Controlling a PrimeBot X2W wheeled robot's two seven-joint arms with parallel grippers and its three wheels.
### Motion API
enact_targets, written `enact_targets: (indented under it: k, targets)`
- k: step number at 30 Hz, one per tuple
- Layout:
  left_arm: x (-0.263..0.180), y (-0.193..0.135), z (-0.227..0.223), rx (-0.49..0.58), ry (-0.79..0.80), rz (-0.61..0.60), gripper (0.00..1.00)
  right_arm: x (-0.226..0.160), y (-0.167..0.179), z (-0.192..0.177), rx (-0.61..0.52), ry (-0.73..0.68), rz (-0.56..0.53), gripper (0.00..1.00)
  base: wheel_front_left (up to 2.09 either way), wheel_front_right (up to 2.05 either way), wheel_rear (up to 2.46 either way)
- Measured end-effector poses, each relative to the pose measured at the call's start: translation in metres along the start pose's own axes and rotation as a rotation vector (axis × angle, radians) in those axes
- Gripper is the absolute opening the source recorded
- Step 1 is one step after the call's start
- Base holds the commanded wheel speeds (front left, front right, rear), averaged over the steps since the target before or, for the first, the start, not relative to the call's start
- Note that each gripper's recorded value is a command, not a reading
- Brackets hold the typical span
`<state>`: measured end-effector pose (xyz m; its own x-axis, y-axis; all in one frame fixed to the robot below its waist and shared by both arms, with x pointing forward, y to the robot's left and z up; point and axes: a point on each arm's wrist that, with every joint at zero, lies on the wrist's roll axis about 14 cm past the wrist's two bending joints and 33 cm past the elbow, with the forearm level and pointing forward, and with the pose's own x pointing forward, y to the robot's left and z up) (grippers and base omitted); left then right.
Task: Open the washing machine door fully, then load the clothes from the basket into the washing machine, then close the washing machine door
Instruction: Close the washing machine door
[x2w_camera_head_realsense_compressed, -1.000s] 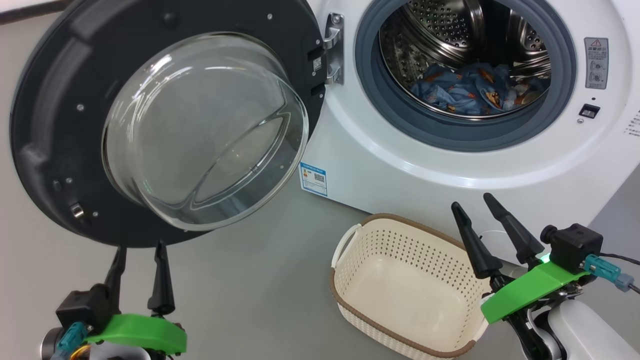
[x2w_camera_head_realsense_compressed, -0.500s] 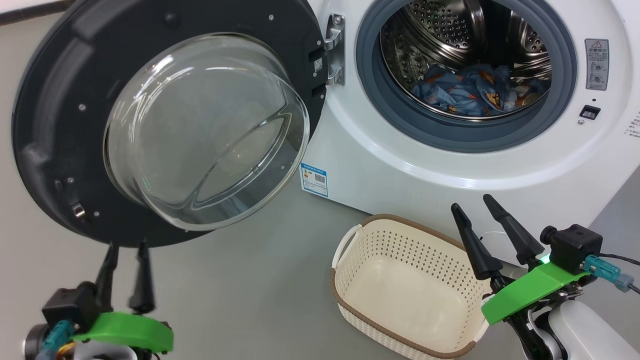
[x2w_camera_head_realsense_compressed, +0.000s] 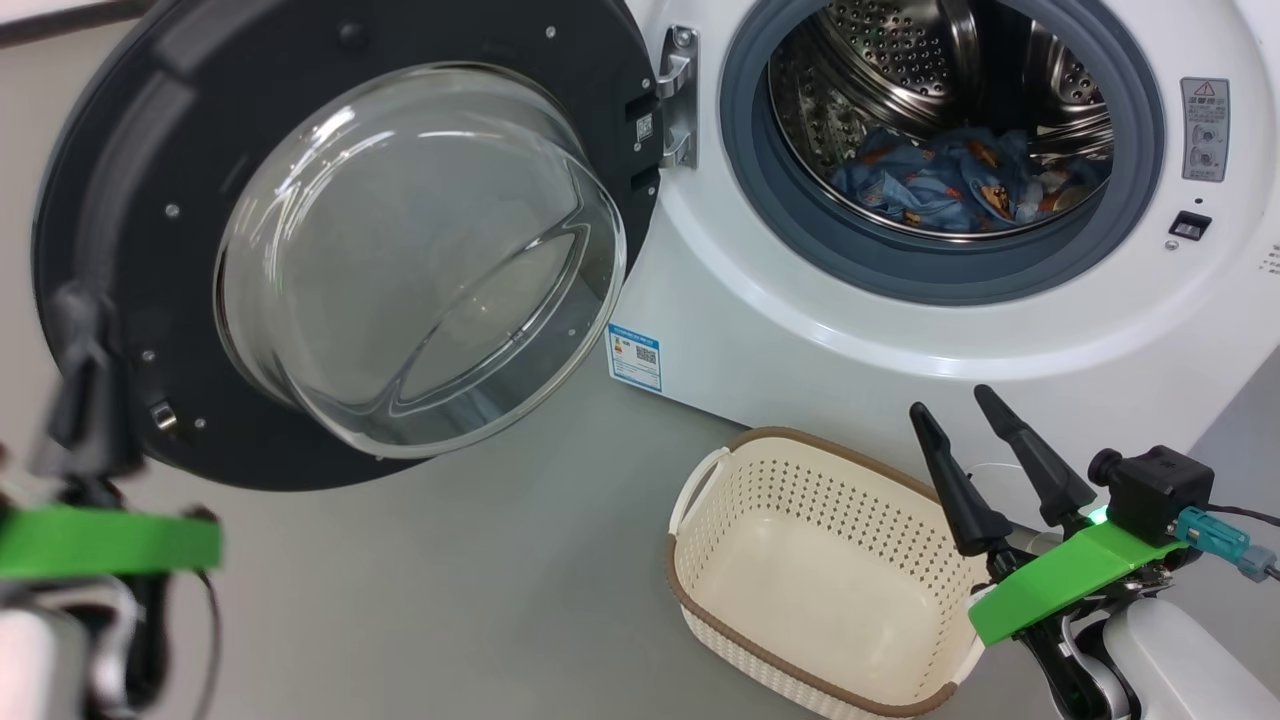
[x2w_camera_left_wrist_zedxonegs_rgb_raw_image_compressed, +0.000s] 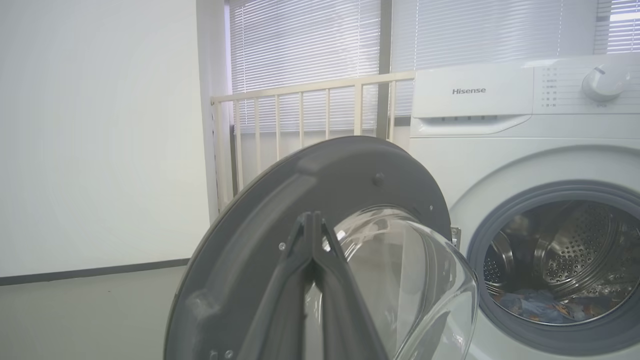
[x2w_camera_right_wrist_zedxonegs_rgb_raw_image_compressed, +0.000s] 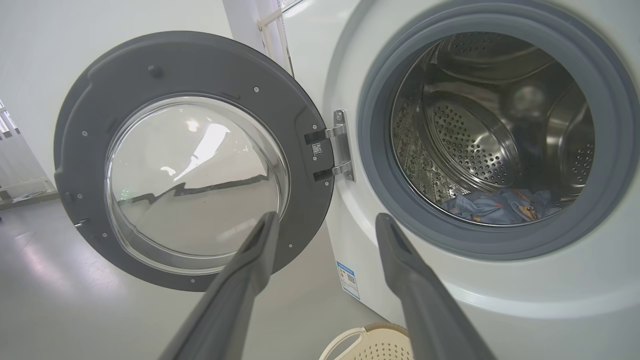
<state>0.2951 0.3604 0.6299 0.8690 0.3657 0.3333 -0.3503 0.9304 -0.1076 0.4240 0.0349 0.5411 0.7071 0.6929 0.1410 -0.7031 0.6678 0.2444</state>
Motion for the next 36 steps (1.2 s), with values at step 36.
enact_targets:
  k: [36]
  targets:
    - [0.103, 0.174, 0.019, -1.091, -0.165, 0.457, 0.00, -0.037, -0.085, -0.002, -0.108, 0.066, -0.133, 1.00, 0.00, 0.00, 0.00]
